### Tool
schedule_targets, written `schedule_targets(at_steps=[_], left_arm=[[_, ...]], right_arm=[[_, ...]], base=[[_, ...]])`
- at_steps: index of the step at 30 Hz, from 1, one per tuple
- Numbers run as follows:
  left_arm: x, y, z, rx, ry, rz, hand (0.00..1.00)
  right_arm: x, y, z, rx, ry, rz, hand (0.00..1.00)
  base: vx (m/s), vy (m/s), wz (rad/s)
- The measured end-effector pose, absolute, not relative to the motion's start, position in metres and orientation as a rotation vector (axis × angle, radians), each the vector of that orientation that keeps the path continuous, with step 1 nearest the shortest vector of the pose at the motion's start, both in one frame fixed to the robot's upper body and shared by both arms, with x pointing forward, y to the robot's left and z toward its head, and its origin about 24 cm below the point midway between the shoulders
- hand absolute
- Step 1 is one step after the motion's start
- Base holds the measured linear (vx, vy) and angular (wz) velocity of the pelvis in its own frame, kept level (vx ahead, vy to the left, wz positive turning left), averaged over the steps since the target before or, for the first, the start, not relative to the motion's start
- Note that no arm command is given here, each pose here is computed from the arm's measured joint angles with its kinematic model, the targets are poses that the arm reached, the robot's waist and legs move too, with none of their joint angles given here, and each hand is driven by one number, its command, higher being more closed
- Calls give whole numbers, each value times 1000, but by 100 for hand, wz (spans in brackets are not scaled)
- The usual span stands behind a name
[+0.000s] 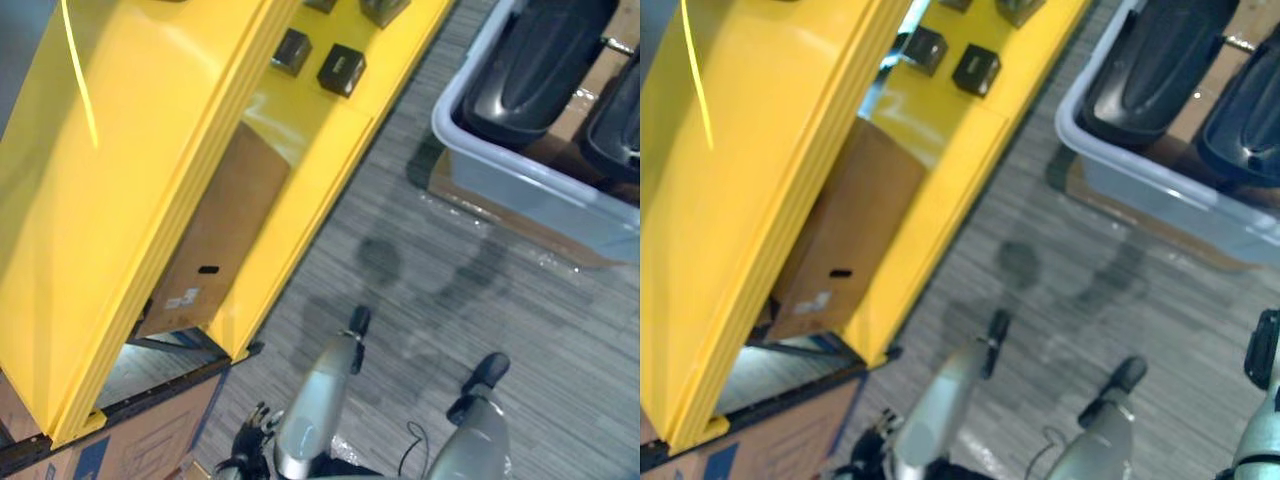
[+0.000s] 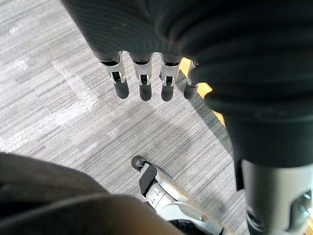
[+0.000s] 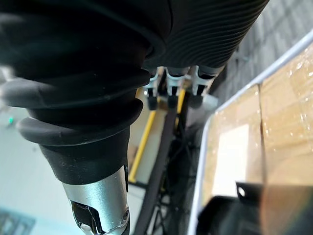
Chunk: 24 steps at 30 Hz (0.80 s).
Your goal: Walk over and take plastic housings, then place them on the shelf
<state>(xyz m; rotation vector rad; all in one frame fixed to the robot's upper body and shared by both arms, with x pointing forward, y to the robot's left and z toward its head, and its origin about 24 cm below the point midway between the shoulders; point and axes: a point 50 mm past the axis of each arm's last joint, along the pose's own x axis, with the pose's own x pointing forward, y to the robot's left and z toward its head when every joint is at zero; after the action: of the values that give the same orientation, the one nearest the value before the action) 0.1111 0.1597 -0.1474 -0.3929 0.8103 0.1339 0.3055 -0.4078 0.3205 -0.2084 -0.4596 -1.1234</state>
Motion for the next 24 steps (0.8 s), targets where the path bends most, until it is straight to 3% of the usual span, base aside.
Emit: schedule_targets(at_steps=[24], left_arm=[[109,151,-150,-414,834,84,0]], right_arm=[[305,-430,270,-202,-70,-1193,0]], base=[[-1,-4,1]])
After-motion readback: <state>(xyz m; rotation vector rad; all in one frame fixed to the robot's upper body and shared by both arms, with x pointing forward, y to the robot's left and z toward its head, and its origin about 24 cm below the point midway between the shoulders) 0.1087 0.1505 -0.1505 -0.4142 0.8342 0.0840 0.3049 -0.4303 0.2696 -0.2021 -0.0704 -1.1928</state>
